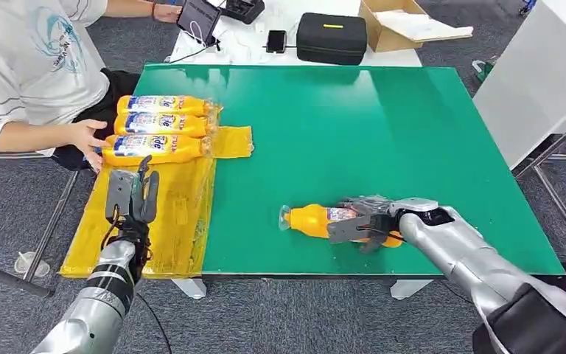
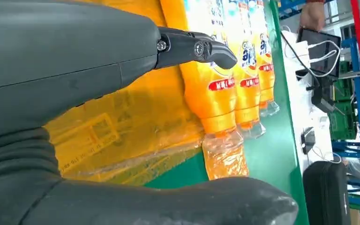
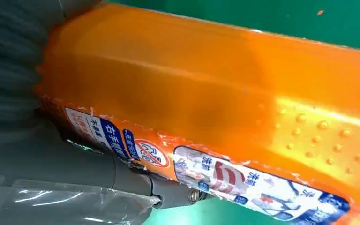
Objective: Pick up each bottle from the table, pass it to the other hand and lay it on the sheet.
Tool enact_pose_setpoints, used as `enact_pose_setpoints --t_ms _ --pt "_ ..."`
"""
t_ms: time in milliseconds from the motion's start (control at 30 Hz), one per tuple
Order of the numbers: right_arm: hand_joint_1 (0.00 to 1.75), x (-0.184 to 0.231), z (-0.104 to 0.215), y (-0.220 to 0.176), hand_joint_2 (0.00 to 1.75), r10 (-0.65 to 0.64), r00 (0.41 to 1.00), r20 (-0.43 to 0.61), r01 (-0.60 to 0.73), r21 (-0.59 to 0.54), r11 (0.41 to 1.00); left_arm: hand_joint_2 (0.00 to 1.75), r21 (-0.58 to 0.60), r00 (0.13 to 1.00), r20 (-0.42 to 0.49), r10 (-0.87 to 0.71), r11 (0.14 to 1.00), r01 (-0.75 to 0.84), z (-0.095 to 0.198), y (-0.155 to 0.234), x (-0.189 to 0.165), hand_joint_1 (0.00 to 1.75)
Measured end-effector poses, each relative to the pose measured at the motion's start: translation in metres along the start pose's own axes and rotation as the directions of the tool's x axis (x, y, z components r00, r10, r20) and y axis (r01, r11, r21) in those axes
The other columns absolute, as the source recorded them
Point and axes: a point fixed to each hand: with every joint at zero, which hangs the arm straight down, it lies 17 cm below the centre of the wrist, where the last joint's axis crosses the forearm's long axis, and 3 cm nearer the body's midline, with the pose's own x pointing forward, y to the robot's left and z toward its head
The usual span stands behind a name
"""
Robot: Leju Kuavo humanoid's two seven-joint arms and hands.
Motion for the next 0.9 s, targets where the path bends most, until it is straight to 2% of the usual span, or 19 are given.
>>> enact_pose_setpoints --t_ms 67,267,300,400,433,467,500,533,633,700,833,900 --pt "1.73 -0.001 -0.002 -0.006 1.75 0.009 1.000 -0.006 -0.009 -0.030 1.000 0.00 0.002 1.000 -0.002 0.005 1.000 -0.005 0.000 0.000 0.000 0.00" --pt "1.75 0.010 -0.009 -0.029 1.75 -0.024 0.999 0.021 0.028 -0.225 0.974 0.00 -0.005 0.996 -0.007 0.088 0.996 -0.088 0.003 -0.003 0.000 0.00" --pt "1.75 0.019 -0.010 -0.034 1.75 -0.038 0.999 0.038 0.047 -0.293 0.955 1.75 -0.007 0.994 -0.008 0.111 0.994 -0.111 0.004 -0.005 0.000 0.00" --pt "1.75 0.052 -0.008 -0.050 1.75 -0.076 0.991 0.112 0.120 -0.475 0.872 1.75 -0.007 0.981 -0.014 0.192 0.981 -0.192 0.007 -0.007 0.002 0.00" --pt "1.69 0.065 -0.006 -0.053 1.75 -0.090 0.986 0.143 0.152 -0.516 0.843 1.75 -0.006 0.977 -0.016 0.213 0.977 -0.213 0.008 -0.009 0.003 0.00" --pt "1.75 0.082 -0.001 -0.060 1.75 -0.103 0.977 0.189 0.195 -0.569 0.799 1.75 -0.007 0.972 -0.012 0.234 0.972 -0.234 0.008 -0.010 0.005 0.00" --pt "1.73 0.096 0.006 -0.069 1.75 -0.112 0.966 0.232 0.236 -0.619 0.749 1.75 -0.008 0.967 -0.007 0.254 0.967 -0.254 0.009 -0.012 0.008 0.00" --pt "1.73 0.111 0.015 -0.081 1.75 -0.119 0.953 0.279 0.282 -0.668 0.689 1.75 -0.011 0.961 -0.001 0.275 0.961 -0.275 0.010 -0.015 0.011 0.00" --pt "1.73 0.137 0.058 -0.119 1.75 -0.130 0.906 0.402 0.416 -0.790 0.450 1.75 -0.038 0.937 0.014 0.350 0.936 -0.350 0.014 -0.026 0.021 0.00" --pt "1.73 0.138 0.075 -0.130 1.75 -0.157 0.886 0.436 0.463 -0.810 0.360 1.75 -0.044 0.931 0.026 0.364 0.931 -0.363 0.017 -0.029 0.026 0.00" --pt "1.75 0.131 0.092 -0.135 1.75 -0.202 0.862 0.464 0.505 -0.819 0.273 1.75 -0.049 0.928 0.047 0.370 0.929 -0.368 0.019 -0.031 0.035 0.00" --pt "1.75 0.130 0.104 -0.138 1.75 -0.194 0.844 0.500 0.533 -0.820 0.208 1.75 -0.074 0.911 0.056 0.408 0.912 -0.404 0.019 -0.036 0.041 0.00"
